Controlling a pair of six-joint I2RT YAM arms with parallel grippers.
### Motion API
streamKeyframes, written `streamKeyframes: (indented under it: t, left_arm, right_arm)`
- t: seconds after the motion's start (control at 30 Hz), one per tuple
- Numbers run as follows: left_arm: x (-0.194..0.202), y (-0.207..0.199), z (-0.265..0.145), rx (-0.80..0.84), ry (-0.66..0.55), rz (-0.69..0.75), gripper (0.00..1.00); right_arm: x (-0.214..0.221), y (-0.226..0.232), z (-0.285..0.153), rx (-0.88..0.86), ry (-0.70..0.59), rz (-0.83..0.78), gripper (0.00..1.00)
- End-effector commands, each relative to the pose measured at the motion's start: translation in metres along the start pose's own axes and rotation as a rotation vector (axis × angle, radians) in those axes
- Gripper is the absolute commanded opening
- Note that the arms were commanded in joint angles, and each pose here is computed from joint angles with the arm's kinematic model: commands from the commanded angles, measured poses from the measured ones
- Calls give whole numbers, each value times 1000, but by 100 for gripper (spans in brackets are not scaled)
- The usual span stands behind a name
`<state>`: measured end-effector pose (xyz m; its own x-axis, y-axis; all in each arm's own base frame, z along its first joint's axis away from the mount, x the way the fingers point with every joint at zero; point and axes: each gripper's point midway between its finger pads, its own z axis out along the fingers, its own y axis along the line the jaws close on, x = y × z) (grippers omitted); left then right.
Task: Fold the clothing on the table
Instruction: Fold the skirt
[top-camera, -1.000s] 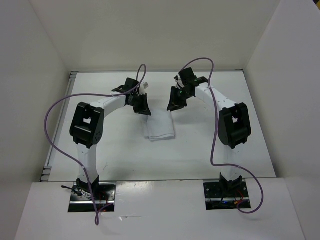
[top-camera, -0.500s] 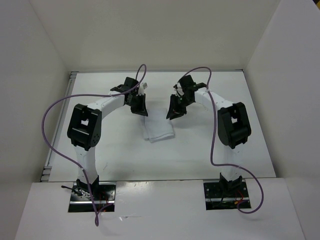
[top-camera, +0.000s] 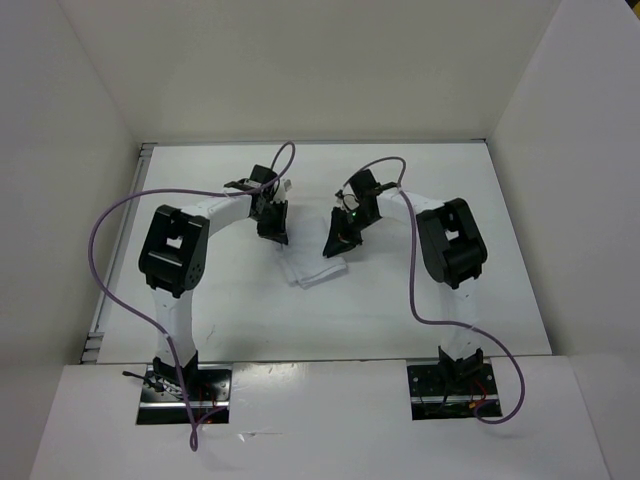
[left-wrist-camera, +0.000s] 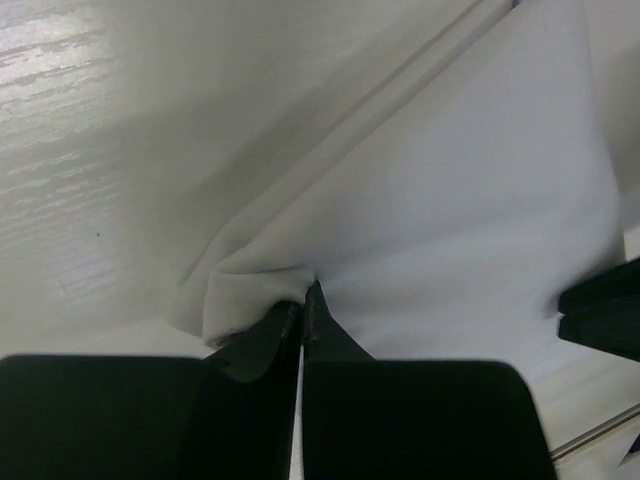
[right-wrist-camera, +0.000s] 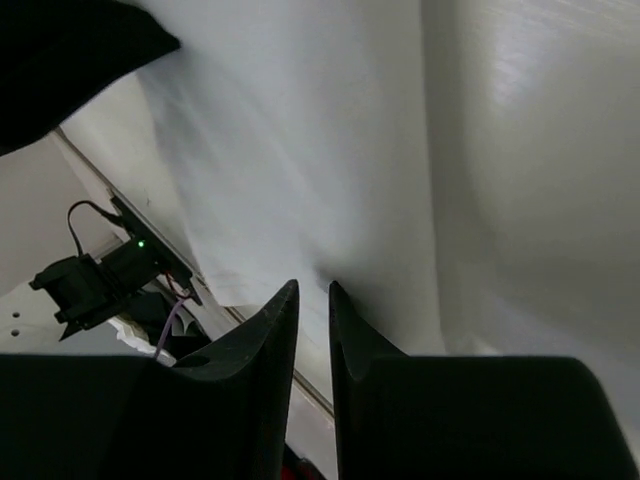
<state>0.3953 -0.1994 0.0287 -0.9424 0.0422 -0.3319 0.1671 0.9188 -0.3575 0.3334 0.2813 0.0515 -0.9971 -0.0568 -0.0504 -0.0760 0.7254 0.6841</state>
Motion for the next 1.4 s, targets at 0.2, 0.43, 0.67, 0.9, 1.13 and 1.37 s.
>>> streamKeyframes:
  t: [0.2, 0.43, 0.67, 0.9, 1.13, 1.37]
  left_arm:
    - [36, 27, 28, -78, 120, 3, 3]
    - [-3, 5, -36, 7, -22, -7, 52]
    - [-25, -16, -94, 30, -153, 42, 56]
    - [-36, -18, -63, 68, -123, 19, 30]
    - [-59, -27, -30, 203, -130, -45, 0]
    - [-28, 20, -2, 11, -30, -93, 0]
  right_arm:
    - [17, -31, 37, -3, 74, 45, 22]
    - [8, -10, 14, -1, 35, -14, 22]
    - [-20, 44, -39, -45, -87, -128, 25]
    - [-21, 69, -34, -105, -68, -188, 20]
    - [-8, 73, -21, -96, -31, -202, 19]
    - [0, 69, -16, -84, -19, -190, 19]
